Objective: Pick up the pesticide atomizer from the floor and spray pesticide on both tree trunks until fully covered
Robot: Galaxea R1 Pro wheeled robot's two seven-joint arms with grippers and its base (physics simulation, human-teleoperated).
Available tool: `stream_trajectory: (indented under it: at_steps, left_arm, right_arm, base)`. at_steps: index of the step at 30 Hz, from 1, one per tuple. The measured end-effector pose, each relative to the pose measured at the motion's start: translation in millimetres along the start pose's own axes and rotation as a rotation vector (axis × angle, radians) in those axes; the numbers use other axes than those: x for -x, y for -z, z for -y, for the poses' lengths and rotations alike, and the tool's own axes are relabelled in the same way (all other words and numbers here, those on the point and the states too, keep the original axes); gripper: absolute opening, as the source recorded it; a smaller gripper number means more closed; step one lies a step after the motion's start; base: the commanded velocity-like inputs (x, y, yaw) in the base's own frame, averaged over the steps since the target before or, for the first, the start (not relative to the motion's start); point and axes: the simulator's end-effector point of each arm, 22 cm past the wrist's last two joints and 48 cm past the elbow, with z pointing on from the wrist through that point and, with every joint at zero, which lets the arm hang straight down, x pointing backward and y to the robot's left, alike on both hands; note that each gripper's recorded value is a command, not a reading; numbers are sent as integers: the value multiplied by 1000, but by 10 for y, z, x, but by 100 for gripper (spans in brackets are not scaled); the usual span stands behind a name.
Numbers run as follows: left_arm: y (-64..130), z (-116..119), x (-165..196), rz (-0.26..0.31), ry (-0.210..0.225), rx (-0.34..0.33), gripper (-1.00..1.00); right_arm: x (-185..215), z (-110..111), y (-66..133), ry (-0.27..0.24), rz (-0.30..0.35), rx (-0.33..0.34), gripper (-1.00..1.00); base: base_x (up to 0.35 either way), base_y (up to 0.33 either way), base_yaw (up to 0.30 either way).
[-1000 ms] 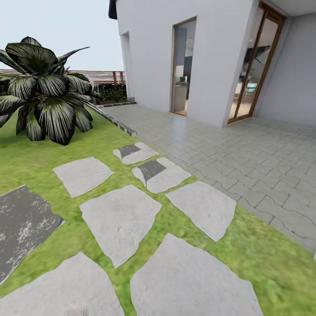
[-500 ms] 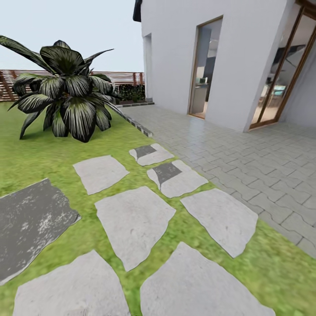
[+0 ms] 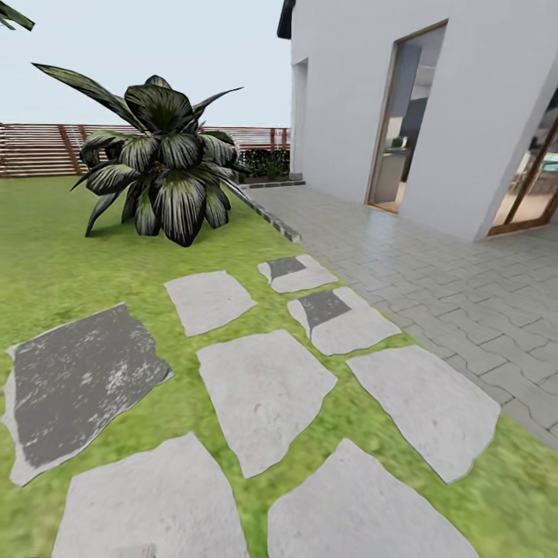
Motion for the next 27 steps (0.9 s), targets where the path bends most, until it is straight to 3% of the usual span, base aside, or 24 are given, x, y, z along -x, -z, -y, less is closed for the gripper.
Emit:
stream_trajectory:
  at_steps: [12, 27]
  left_arm:
    - [1, 0, 1, 0, 0, 0, 100]
    - [0, 7, 0, 0, 0, -1, 100]
  right_arm:
    - [4, -6, 0, 1, 1, 2, 100]
    - [-15, -17, 3, 3, -4, 7, 100]
  base:
    - [327, -21, 259]
    - [293, -191, 18]
